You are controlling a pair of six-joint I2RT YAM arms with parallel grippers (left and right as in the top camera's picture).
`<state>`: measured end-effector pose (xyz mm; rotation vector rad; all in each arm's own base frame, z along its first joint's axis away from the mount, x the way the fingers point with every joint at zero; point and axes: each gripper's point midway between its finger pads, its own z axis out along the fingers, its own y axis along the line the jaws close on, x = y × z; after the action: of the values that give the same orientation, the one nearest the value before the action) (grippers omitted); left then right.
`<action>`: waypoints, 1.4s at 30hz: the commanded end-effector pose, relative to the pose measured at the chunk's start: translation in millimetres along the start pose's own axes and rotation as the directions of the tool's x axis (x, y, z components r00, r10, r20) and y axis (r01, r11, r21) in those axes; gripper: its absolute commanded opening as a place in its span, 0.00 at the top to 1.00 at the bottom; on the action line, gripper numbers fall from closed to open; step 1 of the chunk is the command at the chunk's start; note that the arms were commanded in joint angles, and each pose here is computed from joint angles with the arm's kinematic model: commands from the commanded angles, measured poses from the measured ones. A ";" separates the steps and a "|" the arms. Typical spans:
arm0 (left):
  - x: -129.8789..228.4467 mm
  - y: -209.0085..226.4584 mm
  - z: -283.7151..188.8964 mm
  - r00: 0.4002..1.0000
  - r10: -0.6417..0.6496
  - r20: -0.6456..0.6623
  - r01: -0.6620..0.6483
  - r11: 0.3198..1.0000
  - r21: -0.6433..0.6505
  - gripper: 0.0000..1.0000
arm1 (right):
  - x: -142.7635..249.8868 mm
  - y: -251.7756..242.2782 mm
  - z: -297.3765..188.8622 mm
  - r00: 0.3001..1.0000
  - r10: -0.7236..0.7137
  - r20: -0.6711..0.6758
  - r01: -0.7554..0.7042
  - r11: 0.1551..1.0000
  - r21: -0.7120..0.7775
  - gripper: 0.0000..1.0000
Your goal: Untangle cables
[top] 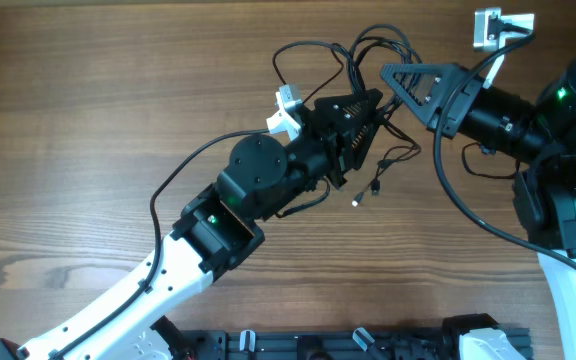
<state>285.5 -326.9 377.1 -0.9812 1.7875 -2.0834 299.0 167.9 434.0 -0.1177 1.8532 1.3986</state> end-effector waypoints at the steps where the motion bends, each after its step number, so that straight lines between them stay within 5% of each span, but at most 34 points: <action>1: 6.7 -4.6 0.4 0.999 0.004 -0.038 -0.004 1.000 0.010 0.57 | 0.4 4.5 0.7 0.998 -0.068 -0.004 0.067 0.998 -0.014 0.96; 11: 17.4 -2.3 -0.4 0.995 0.005 -0.097 -0.005 1.000 -0.006 0.47 | -9.4 -3.4 0.3 0.984 -0.175 0.043 0.173 0.984 0.043 0.96; 22: 22.7 -4.6 -0.3 0.992 0.000 -0.124 0.001 1.000 0.003 0.50 | 1.3 16.4 0.1 0.953 -0.304 -0.001 0.303 0.950 -0.072 0.96; 32: 17.9 -6.5 0.2 0.995 -0.018 -0.097 0.019 1.000 0.012 0.55 | 9.7 24.8 -1.1 0.964 -0.261 -0.041 0.254 0.958 -0.131 0.96; 38: 16.4 -13.4 0.1 0.996 -0.014 -0.084 0.018 0.999 0.043 0.67 | 17.4 17.8 -1.0 0.962 -0.264 -0.071 0.254 0.960 -0.117 0.96; 42: 16.0 -15.9 0.0 0.997 -0.009 -0.081 0.013 0.998 0.054 0.86 | 20.3 12.3 -0.9 0.962 -0.260 -0.082 0.252 0.963 -0.098 0.96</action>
<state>274.2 -334.7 390.3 -0.9144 1.7978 -2.1921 282.9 176.6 431.0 -0.4103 1.7901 1.3176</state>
